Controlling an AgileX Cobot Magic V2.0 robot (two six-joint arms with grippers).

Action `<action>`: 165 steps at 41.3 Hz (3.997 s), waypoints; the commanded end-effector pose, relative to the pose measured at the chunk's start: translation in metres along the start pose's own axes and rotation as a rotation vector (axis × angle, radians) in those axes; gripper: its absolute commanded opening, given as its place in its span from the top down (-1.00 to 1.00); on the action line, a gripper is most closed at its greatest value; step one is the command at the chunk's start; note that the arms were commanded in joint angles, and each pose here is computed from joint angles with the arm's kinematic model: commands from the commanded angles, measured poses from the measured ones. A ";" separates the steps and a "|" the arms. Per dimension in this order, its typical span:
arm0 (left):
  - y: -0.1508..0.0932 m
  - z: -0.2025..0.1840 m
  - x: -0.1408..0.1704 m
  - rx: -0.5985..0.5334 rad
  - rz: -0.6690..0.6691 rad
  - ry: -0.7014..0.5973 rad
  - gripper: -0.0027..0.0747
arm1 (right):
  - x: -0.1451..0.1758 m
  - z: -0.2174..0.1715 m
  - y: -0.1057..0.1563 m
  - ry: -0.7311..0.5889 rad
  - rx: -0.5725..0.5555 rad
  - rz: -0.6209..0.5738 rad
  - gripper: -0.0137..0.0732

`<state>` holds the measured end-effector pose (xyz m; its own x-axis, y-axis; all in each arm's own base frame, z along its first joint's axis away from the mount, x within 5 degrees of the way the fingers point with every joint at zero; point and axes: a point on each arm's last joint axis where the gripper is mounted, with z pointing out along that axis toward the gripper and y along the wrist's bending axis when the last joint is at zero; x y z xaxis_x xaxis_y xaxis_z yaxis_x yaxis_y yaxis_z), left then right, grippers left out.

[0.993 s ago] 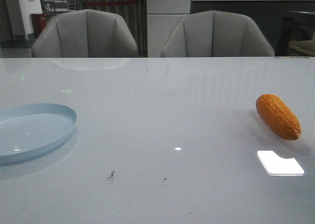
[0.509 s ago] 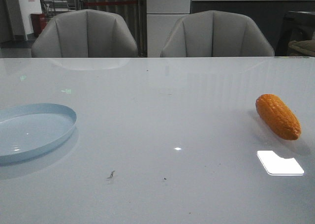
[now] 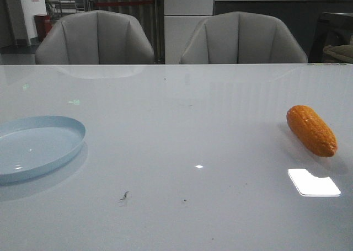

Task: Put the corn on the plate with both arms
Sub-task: 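Lower the left gripper to the rim of the pale blue plate, then push the pale blue plate with the left gripper toward the table center, then lift the left gripper away from the plate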

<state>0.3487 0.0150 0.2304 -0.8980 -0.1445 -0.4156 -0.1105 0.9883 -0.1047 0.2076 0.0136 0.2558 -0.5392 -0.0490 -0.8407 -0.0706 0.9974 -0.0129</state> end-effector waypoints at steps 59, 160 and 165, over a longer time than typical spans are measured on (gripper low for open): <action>-0.041 -0.019 -0.082 0.184 0.036 0.049 0.68 | -0.019 -0.005 0.000 -0.112 0.002 -0.013 -0.49; -0.124 -0.250 -0.128 0.024 0.450 -0.735 0.41 | -0.009 -0.005 0.000 -0.003 -0.001 0.011 -0.49; -0.097 -0.258 -0.128 -0.028 0.405 -0.752 0.41 | -0.009 -0.005 0.000 -0.001 -0.002 0.017 -0.49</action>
<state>0.3897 -0.0713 0.4907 -0.4745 0.2745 -0.8363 0.2162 0.9574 0.1916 0.2025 0.0134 0.2489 -0.6234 -0.0396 -0.7809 -0.0632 0.9980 -0.0002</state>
